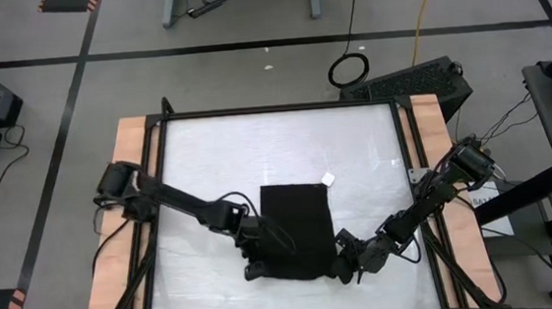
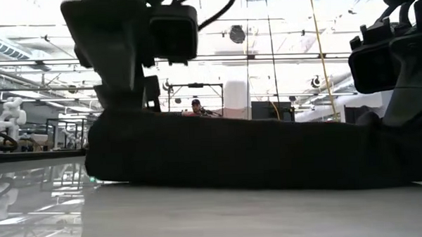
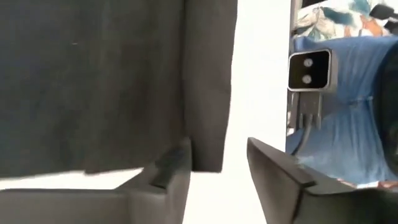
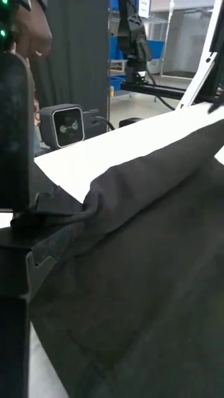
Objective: Roll towel
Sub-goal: Roll the black towel
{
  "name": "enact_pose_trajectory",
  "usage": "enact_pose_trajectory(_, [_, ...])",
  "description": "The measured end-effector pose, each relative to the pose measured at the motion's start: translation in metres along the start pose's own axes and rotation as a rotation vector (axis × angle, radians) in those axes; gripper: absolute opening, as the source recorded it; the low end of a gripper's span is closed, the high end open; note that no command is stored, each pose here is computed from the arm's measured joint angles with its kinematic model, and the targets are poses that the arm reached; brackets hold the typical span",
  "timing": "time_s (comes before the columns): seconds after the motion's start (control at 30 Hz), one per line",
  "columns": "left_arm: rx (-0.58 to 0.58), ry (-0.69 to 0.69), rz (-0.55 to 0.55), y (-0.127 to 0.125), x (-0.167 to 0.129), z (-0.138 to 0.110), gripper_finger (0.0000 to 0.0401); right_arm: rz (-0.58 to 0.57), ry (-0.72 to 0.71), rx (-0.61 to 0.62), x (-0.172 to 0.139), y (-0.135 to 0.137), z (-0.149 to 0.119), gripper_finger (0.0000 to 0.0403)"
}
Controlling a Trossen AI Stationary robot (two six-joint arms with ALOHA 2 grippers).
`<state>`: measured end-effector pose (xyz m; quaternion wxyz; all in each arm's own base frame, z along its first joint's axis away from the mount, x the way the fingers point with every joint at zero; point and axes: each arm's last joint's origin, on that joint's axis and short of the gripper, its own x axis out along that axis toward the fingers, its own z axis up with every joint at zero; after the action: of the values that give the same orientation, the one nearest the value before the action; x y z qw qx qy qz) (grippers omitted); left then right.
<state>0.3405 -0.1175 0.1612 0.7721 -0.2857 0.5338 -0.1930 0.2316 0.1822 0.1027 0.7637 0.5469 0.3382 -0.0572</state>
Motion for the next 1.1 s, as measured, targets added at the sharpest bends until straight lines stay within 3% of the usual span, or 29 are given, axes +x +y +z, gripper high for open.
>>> enact_pose_trajectory(0.17, [0.075,0.003,0.024,-0.012,-0.022,-0.006,0.0208,-0.003,-0.009,0.025,0.001,0.000,0.003,0.0004])
enact_pose_trajectory(0.33, [0.329,-0.051,0.041,-0.046,-0.028,-0.017,0.0213,-0.008,-0.023,0.073,0.002,-0.001,0.008,0.0004])
enact_pose_trajectory(0.5, [0.634,-0.142,0.261,-0.073,-0.014,-0.034,0.0214,-0.012,-0.004,0.095,0.003,-0.001,0.013,0.0004])
enact_pose_trajectory(0.63, [0.803,-0.186,0.386,-0.083,0.002,-0.045,0.0214,-0.014,0.000,0.115,0.004,-0.001,0.016,0.0004])
enact_pose_trajectory(0.9, [0.835,-0.139,0.433,-0.067,0.045,-0.049,0.0214,-0.017,0.010,0.155,0.006,-0.002,0.023,0.0004])
enact_pose_trajectory(1.1, [0.764,-0.120,0.507,-0.047,0.068,-0.051,0.0214,-0.015,0.025,0.168,0.006,-0.002,0.023,0.0004])
